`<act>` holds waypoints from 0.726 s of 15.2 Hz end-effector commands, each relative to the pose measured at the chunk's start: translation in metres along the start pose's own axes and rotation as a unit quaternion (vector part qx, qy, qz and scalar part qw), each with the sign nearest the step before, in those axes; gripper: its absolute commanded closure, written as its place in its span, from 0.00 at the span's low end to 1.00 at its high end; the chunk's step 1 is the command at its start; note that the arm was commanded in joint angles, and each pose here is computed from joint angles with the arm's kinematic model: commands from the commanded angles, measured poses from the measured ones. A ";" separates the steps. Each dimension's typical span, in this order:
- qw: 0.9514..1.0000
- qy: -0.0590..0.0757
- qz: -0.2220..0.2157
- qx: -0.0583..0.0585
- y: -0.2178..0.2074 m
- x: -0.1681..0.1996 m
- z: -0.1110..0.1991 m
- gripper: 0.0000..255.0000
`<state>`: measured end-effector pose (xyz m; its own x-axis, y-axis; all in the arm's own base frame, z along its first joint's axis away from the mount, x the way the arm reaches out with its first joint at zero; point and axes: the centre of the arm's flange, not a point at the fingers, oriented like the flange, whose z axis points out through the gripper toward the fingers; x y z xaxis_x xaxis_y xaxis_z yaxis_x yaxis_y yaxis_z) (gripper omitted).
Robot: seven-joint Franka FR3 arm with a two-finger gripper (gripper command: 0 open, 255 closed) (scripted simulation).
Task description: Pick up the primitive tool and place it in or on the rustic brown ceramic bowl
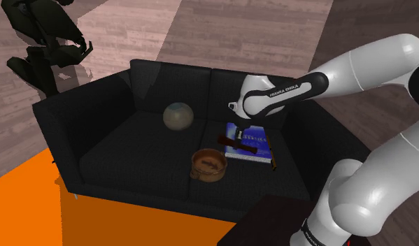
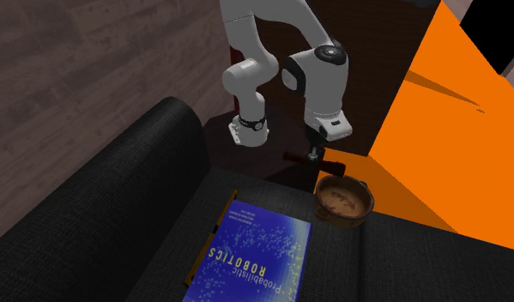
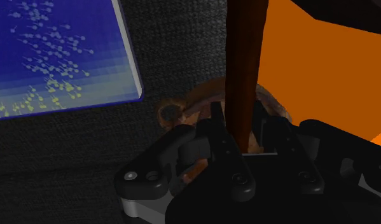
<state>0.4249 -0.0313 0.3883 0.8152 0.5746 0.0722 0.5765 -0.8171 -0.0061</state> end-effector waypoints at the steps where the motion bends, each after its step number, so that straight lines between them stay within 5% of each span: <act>1: 1.000 0.000 0.000 0.000 -0.004 0.025 0.000 1.00; 8: 1.000 0.000 0.000 0.000 -0.015 0.120 0.004 1.00; 11: 1.000 0.000 0.000 0.000 -0.015 0.119 0.020 1.00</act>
<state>0.5129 0.0499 0.3841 0.8153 0.5745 0.0723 0.5764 -0.8171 -0.0065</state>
